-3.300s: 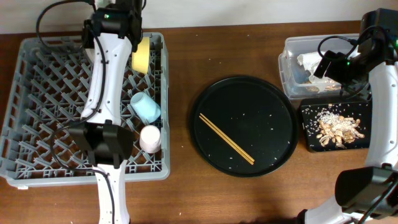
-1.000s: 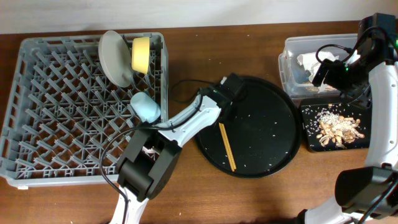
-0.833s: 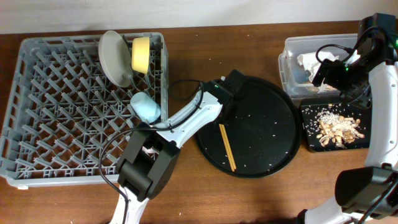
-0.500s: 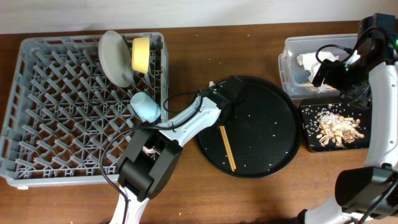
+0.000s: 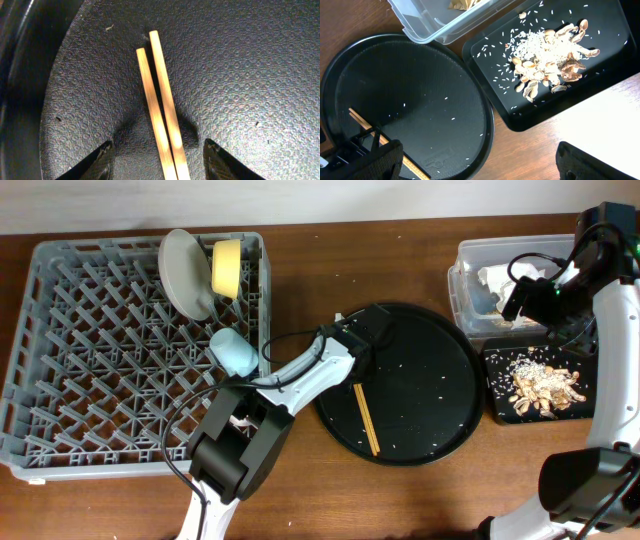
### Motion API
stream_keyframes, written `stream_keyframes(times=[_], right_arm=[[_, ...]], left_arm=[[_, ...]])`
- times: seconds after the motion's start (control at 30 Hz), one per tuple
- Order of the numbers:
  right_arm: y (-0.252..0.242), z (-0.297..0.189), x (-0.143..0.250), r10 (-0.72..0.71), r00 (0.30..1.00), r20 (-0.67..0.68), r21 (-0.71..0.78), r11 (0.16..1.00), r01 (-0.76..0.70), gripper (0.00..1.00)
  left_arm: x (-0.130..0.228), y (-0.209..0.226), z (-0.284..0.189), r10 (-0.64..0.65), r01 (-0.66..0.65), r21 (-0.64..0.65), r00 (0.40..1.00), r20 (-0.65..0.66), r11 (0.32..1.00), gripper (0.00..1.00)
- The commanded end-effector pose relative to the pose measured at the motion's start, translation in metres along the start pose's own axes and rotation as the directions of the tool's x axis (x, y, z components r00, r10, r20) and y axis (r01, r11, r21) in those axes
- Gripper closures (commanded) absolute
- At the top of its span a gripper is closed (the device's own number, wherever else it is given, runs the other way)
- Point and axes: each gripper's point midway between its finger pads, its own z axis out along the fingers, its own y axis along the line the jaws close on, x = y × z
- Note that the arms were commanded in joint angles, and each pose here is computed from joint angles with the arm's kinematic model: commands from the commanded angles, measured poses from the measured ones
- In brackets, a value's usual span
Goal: Sort waste into correct bins and load items into the dishwasher rack
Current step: 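Grasp one chopstick with the left gripper and place it in the rack, then grasp the second chopstick with the left gripper and place it in the rack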
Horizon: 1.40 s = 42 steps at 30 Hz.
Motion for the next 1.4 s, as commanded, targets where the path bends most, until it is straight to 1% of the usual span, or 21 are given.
stream_keyframes(times=[0.0, 0.03, 0.07, 0.1, 0.13, 0.27, 0.43, 0.53, 0.63, 0.67, 0.73, 0.8, 0.87, 0.93, 1.0, 1.17, 1.2, 1.23, 1.27, 1.3, 1.37], right_arm=[[0.001, 0.002, 0.001, -0.012, 1.000, -0.006, 0.003, 1.000, 0.012, 0.02], [0.001, 0.002, 0.001, -0.012, 1.000, -0.006, 0.003, 1.000, 0.012, 0.02], [0.001, 0.002, 0.001, -0.012, 1.000, -0.007, 0.003, 1.000, 0.012, 0.02], [0.001, 0.002, 0.001, -0.013, 1.000, -0.007, 0.003, 1.000, 0.013, 0.02], [0.001, 0.002, 0.001, -0.012, 1.000, -0.006, 0.003, 1.000, 0.012, 0.02], [0.001, 0.002, 0.001, -0.012, 1.000, -0.007, 0.003, 1.000, 0.012, 0.01], [0.001, 0.002, 0.001, -0.024, 1.000, -0.007, 0.003, 1.000, 0.024, 0.01], [0.001, 0.002, 0.001, -0.023, 1.000, -0.006, 0.003, 1.000, 0.023, 0.02], [0.001, 0.002, 0.001, -0.024, 1.000, -0.007, 0.003, 1.000, 0.024, 0.01], [0.001, 0.002, 0.001, -0.024, 1.000, -0.007, 0.003, 1.000, 0.024, 0.02], [0.001, 0.002, 0.001, -0.023, 1.000, -0.006, 0.003, 1.000, 0.023, 0.02], [0.001, 0.002, 0.001, -0.023, 1.000, -0.006, 0.003, 1.000, 0.023, 0.01], [0.001, 0.002, 0.001, -0.023, 1.000, -0.006, 0.003, 1.000, 0.023, 0.02], [0.001, 0.002, 0.001, -0.023, 1.000, -0.005, 0.002, 1.000, 0.023, 0.02], [0.001, 0.002, 0.000, -0.023, 1.000, -0.003, 0.002, 1.000, 0.023, 0.02], [0.001, 0.002, 0.000, -0.024, 1.000, -0.003, 0.002, 1.000, 0.024, 0.02], [0.002, 0.002, -0.001, -0.024, 1.000, 0.001, 0.001, 1.000, 0.024, 0.02], [0.002, 0.002, -0.001, -0.024, 1.000, 0.003, 0.000, 1.000, 0.024, 0.02], [0.002, 0.002, -0.001, -0.024, 1.000, 0.003, 0.000, 1.000, 0.024, 0.02], [0.002, 0.002, -0.001, -0.024, 1.000, 0.002, 0.000, 1.000, 0.024, 0.02], [0.002, 0.002, 0.000, -0.023, 1.000, -0.003, 0.001, 1.000, 0.023, 0.02]], left_arm=[[0.017, 0.006, 0.022, 0.004, -0.006, -0.030, 0.998, -0.055, 1.000, 0.58], [0.019, 0.006, 0.023, 0.006, -0.008, -0.031, 0.998, -0.061, 0.999, 0.61], [0.021, 0.005, 0.023, 0.007, -0.009, -0.025, 0.998, -0.069, 1.000, 0.70], [0.022, 0.003, 0.023, 0.008, -0.009, -0.015, 0.997, -0.077, 1.000, 0.86], [0.021, 0.003, 0.023, 0.009, -0.010, -0.015, 0.997, -0.074, 1.000, 0.91], [0.013, -0.004, 0.021, 0.066, -0.065, 0.009, 0.997, -0.047, 0.998, 0.91], [-0.028, -0.032, -0.019, 0.312, -0.315, 0.058, 0.949, 0.053, 0.947, 0.93], [-0.055, -0.029, -0.068, 0.436, -0.439, 0.041, 0.898, 0.062, 0.898, 0.93], [-0.079, -0.014, -0.110, 0.469, -0.472, 0.025, 0.880, 0.073, 0.881, 0.93], [-0.088, -0.001, -0.127, 0.453, -0.455, 0.006, 0.889, 0.072, 0.891, 0.93], [-0.108, 0.058, -0.159, 0.381, -0.376, -0.103, 0.924, 0.034, 0.921, 0.93], [-0.115, 0.121, -0.171, 0.296, -0.295, -0.205, 0.955, -0.026, 0.933, 0.93], [-0.115, 0.184, -0.173, 0.154, -0.172, -0.250, 0.984, -0.091, 0.953, 0.99], [-0.113, 0.229, -0.175, 0.030, -0.059, -0.237, 0.992, -0.126, 0.970, 0.99], [-0.111, 0.249, -0.176, -0.040, 0.012, -0.199, 0.989, -0.140, 0.980, 0.99], [-0.109, 0.296, -0.182, -0.113, 0.071, -0.272, 0.984, -0.140, 0.960, 0.99], [-0.111, 0.301, -0.182, -0.123, 0.083, -0.280, 0.984, -0.130, 0.957, 0.84], [-0.113, 0.302, -0.182, -0.123, 0.084, -0.279, 0.985, -0.123, 0.956, 0.53], [-0.114, 0.302, -0.182, -0.121, 0.085, -0.279, 0.986, -0.117, 0.957, 0.26], [-0.115, 0.302, -0.182, -0.106, 0.070, -0.279, 0.988, -0.116, 0.958, 0.19], [-0.118, 0.303, -0.181, -0.086, 0.053, -0.275, 0.990, -0.112, 0.960, 0.15]])
